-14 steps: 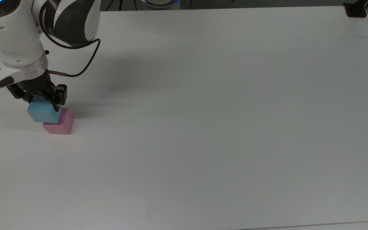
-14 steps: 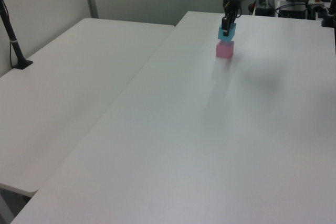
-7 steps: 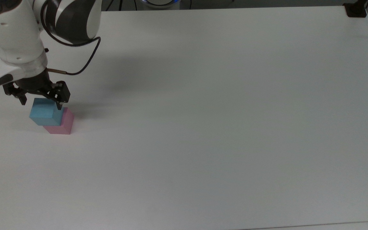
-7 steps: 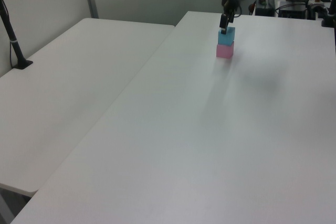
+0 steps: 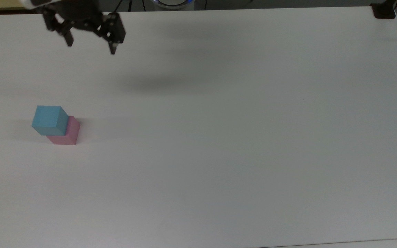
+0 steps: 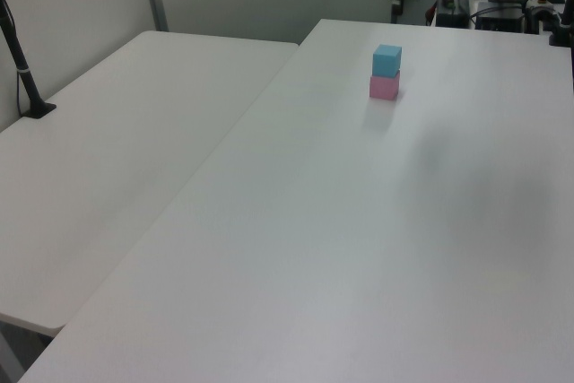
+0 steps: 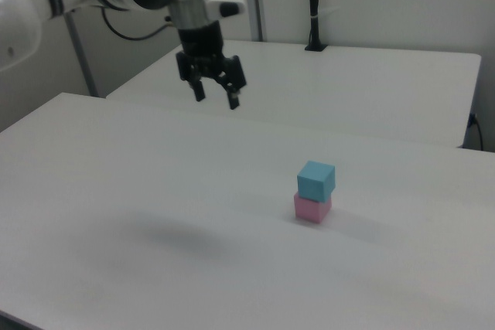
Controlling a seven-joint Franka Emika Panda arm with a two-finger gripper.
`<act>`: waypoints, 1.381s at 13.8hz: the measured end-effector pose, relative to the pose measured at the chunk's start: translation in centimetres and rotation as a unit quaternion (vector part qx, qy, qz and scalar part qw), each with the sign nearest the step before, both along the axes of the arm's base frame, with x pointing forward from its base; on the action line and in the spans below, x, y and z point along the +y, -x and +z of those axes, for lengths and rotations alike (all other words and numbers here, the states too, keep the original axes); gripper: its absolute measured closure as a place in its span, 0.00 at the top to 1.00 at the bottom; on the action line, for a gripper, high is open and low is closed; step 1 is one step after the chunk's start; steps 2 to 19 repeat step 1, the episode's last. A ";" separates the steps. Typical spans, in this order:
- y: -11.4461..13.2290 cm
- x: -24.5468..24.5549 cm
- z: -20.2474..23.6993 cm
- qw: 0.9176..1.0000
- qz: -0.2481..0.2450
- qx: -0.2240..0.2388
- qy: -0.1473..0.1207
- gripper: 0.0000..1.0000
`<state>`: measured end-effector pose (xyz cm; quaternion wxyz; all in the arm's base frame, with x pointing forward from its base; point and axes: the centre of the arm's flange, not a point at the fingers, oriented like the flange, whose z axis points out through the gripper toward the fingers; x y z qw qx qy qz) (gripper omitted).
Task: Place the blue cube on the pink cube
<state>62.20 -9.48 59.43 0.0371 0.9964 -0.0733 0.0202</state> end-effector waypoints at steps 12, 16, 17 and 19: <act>0.7 1.7 0.6 1.000 0.003 0.011 -0.004 1.00; 0.7 1.7 0.6 1.000 0.003 0.011 -0.004 1.00; 0.7 1.7 0.6 1.000 0.003 0.011 -0.004 1.00; 0.7 1.7 0.6 1.000 0.003 0.011 -0.004 1.00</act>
